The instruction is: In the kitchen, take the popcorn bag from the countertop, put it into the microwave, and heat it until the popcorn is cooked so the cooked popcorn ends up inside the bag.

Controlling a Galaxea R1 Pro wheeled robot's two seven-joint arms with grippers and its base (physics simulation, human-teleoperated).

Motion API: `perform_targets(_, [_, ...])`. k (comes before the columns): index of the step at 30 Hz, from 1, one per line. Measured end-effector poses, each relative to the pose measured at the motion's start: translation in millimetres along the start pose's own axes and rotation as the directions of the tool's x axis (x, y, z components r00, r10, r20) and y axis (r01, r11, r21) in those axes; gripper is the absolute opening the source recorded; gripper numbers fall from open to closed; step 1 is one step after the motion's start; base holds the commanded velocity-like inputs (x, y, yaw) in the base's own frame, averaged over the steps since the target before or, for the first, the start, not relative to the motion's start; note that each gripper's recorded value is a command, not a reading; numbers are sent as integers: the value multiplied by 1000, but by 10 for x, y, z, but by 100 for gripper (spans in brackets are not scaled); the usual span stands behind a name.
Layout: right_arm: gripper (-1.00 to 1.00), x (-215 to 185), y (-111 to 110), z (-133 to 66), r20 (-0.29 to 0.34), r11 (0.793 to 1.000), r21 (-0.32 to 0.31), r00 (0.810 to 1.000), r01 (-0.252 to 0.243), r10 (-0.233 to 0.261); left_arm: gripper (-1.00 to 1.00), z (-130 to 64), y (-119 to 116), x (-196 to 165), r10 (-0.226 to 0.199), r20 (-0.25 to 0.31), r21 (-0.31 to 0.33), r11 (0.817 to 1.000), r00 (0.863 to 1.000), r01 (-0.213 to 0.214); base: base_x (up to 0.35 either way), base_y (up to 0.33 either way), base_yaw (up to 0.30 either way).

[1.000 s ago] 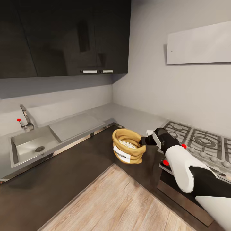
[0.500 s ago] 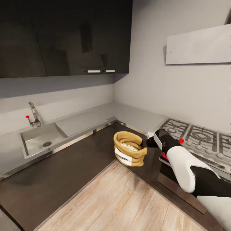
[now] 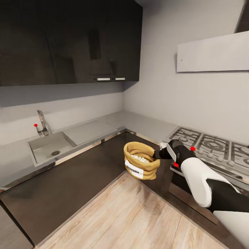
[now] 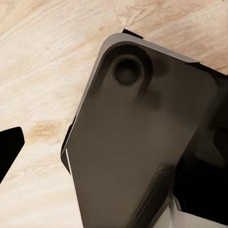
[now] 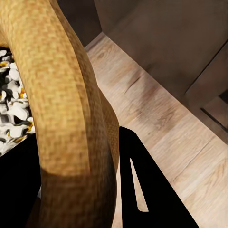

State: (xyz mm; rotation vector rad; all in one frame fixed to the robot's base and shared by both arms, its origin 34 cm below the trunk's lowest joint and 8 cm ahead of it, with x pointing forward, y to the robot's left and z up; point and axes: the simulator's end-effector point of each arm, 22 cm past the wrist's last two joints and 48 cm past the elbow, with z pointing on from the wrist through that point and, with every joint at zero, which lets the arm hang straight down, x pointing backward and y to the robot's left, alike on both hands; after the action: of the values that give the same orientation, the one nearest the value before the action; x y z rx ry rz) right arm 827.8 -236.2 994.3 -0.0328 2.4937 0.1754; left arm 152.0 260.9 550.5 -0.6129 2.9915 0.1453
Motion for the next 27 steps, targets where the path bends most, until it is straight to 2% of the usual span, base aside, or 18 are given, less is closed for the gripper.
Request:
perform_targets(6, [-100, -5, 0, -32, 1, 1000, -1, 1000, -2, 2, 100, 0, -12, -25, 0, 6, 3, 1000, 1000, 0, 0, 0, -5])
perform_targets(7, [-100, 136, -177, 20, -30, 1000, 24, 1000, -3, 4, 100, 1, -11, -28, 0, 7, 3, 1000, 1000, 0, 0, 0, -175])
perform_targets(8, [-100, 204, -227, 38, -46, 1000, 25, 999, -15, 16, 100, 0, -13, -30, 0, 8, 3, 1000, 1000, 0, 0, 0, -224])
perform_targets(13, [-100, 390, -334, 92, -87, 998, 54, 996, -23, 28, 100, 1, -14, -43, 3, 11, 5, 1000, 1000, -3, 0, 0, -262])
perform_targets(17, [-100, 425, -349, 97, -94, 998, 58, 995, -25, 30, 100, 1, -21, -53, 3, 15, 6, 1000, 1000, -3, -21, 1, -275])
perform_targets(22, [-100, 417, -456, 80, -91, 997, 71, 995, -29, 35, 100, 1, -30, -47, -3, 12, 6, 1000, 1000, 3, -256, 96, -79])
perform_targets(27, [-100, 405, -457, 79, -86, 997, 71, 996, -27, 33, 100, 0, -40, -27, -2, 6, 7, 1000, 1000, 2, -318, 122, -1])
